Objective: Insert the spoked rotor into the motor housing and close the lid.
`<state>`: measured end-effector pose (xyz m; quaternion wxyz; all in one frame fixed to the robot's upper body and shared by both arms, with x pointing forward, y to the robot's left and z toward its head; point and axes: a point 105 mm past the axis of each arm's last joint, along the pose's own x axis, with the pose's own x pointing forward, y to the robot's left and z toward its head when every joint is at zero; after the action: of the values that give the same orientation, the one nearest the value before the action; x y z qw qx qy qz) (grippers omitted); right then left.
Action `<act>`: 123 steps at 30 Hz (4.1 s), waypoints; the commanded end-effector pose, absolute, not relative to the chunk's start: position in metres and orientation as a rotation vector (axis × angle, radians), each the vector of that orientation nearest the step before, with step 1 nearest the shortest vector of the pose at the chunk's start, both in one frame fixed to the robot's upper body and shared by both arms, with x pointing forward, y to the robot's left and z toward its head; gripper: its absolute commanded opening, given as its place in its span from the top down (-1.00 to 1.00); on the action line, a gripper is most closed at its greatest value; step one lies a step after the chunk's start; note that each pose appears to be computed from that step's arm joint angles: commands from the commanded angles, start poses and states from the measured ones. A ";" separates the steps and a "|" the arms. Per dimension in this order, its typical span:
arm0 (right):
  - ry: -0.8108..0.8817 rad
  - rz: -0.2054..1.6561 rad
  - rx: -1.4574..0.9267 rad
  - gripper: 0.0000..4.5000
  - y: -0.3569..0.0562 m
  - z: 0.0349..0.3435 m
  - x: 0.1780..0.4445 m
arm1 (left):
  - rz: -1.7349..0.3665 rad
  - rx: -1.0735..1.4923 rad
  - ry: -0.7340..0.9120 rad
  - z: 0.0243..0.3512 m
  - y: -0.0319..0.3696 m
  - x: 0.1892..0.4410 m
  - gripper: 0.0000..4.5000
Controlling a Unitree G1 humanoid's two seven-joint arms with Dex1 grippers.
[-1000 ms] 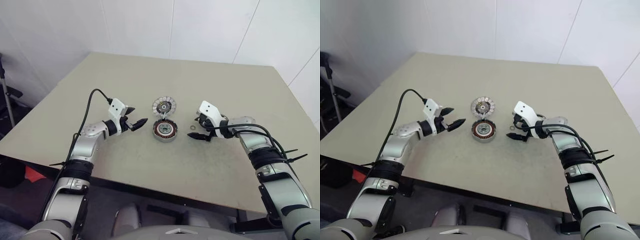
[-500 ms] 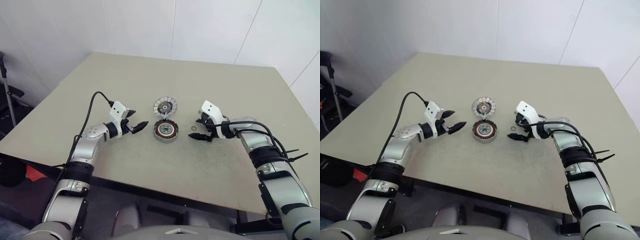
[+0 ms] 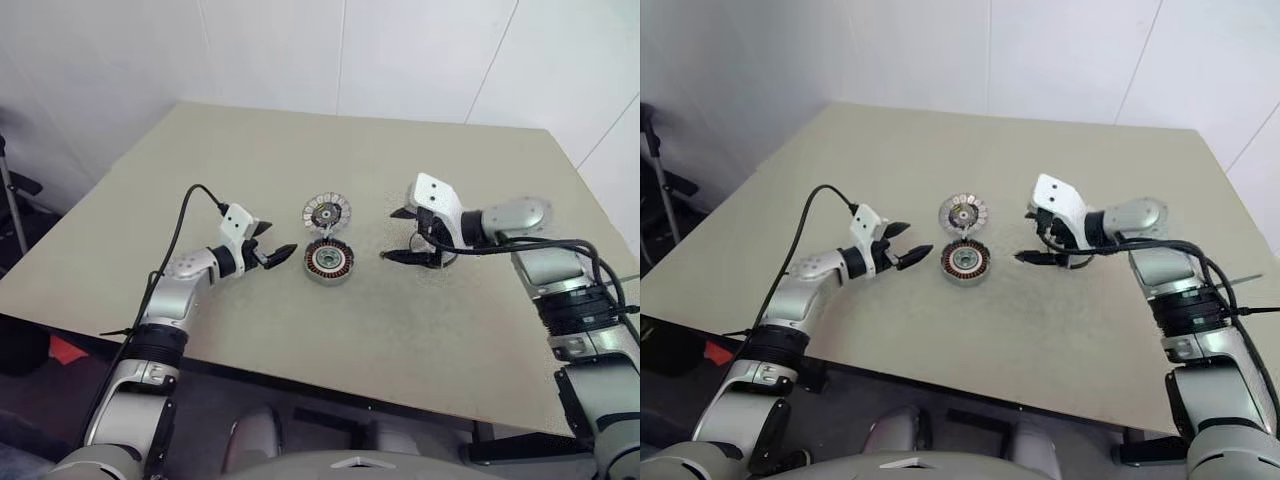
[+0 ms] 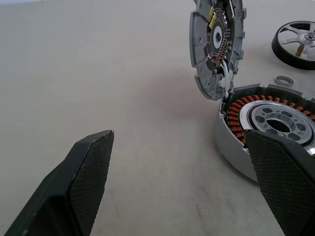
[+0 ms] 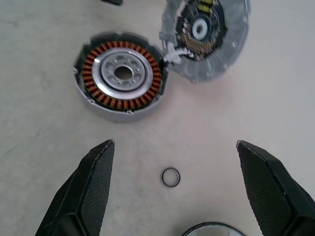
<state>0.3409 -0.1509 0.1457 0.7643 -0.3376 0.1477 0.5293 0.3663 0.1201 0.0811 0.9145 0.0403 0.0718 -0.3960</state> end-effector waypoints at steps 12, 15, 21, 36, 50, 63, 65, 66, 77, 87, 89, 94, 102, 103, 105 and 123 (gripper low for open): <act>0.289 1.440 -1.196 -0.99 -0.097 0.115 0.350 | -0.823 0.096 0.079 0.096 0.114 0.371 -1.00; 0.276 1.446 -1.205 -0.99 -0.093 0.113 0.356 | -0.807 0.096 0.081 0.095 0.118 0.370 -1.00; 0.270 1.422 -1.195 -0.99 -0.093 0.110 0.362 | -0.791 0.097 0.081 0.095 0.123 0.368 -1.00; 0.562 0.815 -0.623 -0.99 -0.245 0.088 0.375 | -0.812 0.098 0.095 0.089 0.116 0.364 -1.00; 0.394 0.811 -0.555 -0.99 -0.212 0.120 0.365 | -0.864 0.104 0.101 0.089 0.105 0.368 -1.00; 0.319 0.929 -0.543 -0.99 -0.172 0.129 0.365 | -0.841 0.098 0.105 0.086 0.109 0.365 -1.00; 0.346 0.932 -0.520 -0.99 -0.164 0.116 0.366 | -0.842 0.099 0.106 0.086 0.109 0.365 -1.00; 0.357 0.932 -0.516 -0.99 -0.161 0.111 0.367 | -0.842 0.100 0.107 0.086 0.109 0.365 -1.00; 0.457 0.887 -0.431 -0.99 -0.159 0.074 0.365 | -0.836 0.104 0.109 0.085 0.111 0.364 -1.00; 0.519 0.812 -0.415 -0.99 -0.179 0.055 0.371 | -0.837 0.105 0.109 0.085 0.110 0.364 -1.00; 0.522 0.814 -0.416 -0.99 -0.179 0.055 0.370 | -0.837 0.106 0.109 0.085 0.110 0.364 -1.00; 0.522 0.817 -0.416 -0.99 -0.180 0.056 0.368 | -0.836 0.108 0.112 0.085 0.111 0.364 -1.00; 0.531 0.850 -0.427 -0.57 -0.175 0.058 0.360 | -0.836 0.107 0.114 0.084 0.111 0.364 -1.00; 0.532 0.852 -0.431 -0.57 -0.175 0.058 0.359 | -0.836 0.107 0.114 0.084 0.111 0.364 -1.00; 0.528 0.856 -0.428 -0.57 -0.173 0.061 0.358 | -0.836 0.106 0.115 0.084 0.111 0.364 -1.00; 0.612 0.830 -0.416 -0.57 -0.177 0.056 0.355 | -0.836 0.097 0.117 0.081 0.109 0.362 -1.00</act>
<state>0.3554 -0.1691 0.0569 0.8507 -0.1918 0.2766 0.4037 0.3605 0.1114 0.0676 0.9106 0.0416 0.0828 -0.4028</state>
